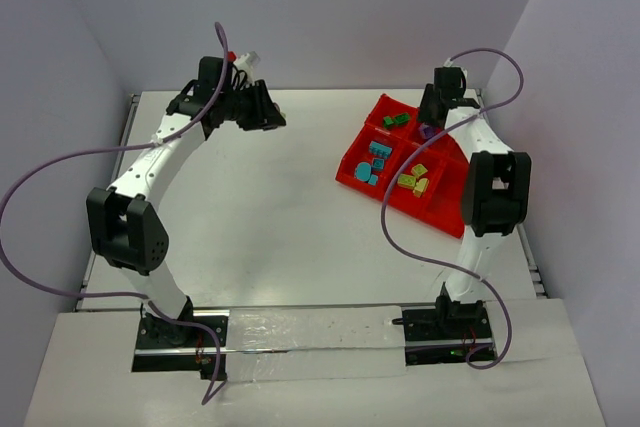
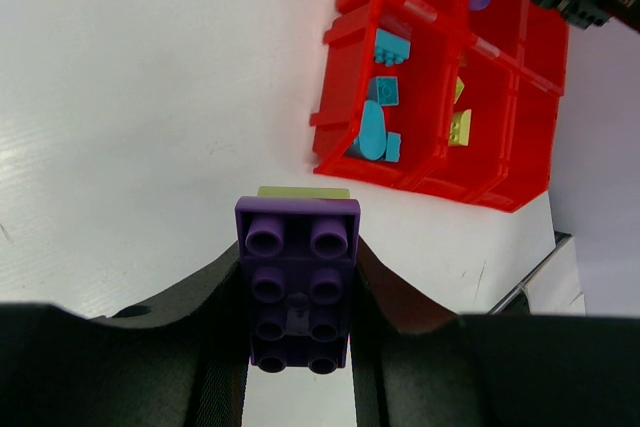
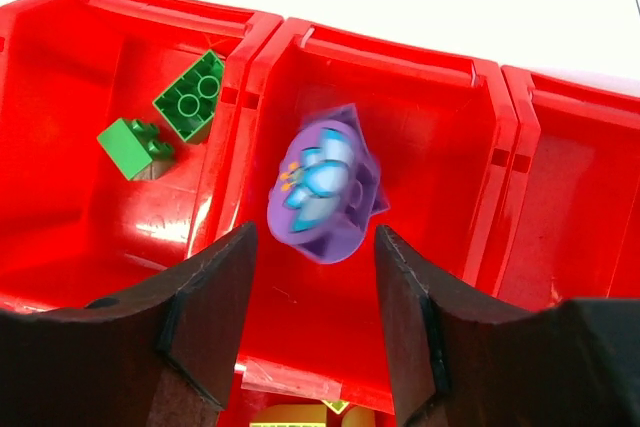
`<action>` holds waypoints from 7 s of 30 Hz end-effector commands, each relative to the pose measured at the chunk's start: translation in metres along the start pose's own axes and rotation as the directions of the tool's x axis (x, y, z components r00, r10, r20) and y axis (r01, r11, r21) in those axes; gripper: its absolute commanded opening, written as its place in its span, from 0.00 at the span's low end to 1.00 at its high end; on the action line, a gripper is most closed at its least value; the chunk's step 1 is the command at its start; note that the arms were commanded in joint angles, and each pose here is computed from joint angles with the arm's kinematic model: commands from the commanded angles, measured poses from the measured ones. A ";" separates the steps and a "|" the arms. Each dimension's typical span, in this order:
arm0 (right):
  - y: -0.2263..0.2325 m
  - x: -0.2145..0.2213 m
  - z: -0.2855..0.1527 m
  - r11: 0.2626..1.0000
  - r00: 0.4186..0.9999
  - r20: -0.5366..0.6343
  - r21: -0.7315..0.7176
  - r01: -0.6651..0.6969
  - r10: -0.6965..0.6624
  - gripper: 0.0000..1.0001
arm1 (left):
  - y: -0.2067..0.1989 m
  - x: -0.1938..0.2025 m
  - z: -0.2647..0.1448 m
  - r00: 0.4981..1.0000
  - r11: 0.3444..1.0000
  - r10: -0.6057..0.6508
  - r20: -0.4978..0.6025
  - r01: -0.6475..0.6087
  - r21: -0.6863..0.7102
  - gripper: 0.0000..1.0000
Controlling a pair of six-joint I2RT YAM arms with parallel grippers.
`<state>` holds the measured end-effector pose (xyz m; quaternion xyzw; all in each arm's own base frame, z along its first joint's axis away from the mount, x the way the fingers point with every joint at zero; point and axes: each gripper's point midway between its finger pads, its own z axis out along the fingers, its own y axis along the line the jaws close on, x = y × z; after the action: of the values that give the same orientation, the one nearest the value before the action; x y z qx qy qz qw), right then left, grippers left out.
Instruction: Sort the legos into containers by color
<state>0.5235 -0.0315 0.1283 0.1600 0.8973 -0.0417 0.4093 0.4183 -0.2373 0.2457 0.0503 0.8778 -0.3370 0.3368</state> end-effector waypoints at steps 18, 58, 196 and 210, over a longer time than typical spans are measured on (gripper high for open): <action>0.192 -0.008 -0.277 0.374 0.749 0.650 -0.669 0.643 -0.125 0.61 | -0.074 -0.016 -0.063 0.990 0.957 0.080 0.112 -0.108 0.268 0.00; 0.291 0.041 -0.369 0.076 0.350 0.928 -0.343 0.936 -0.130 0.66 | -0.117 0.032 -0.085 0.984 0.787 0.139 -0.107 -0.044 0.616 0.00; 0.294 0.046 -0.354 0.129 0.394 0.902 -0.376 0.918 -0.176 0.00 | -0.110 0.016 -0.110 0.992 0.788 0.121 0.022 -0.109 0.606 0.46; 0.273 0.047 -0.334 0.218 0.432 0.880 -0.389 0.895 -0.200 0.00 | -0.091 0.002 -0.104 0.999 0.832 0.028 0.041 -0.046 0.552 0.00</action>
<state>0.3370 0.3289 0.3233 -0.4879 0.5487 0.2047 0.6472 0.3212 -0.2554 0.3349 0.1668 0.7489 -0.5737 0.2866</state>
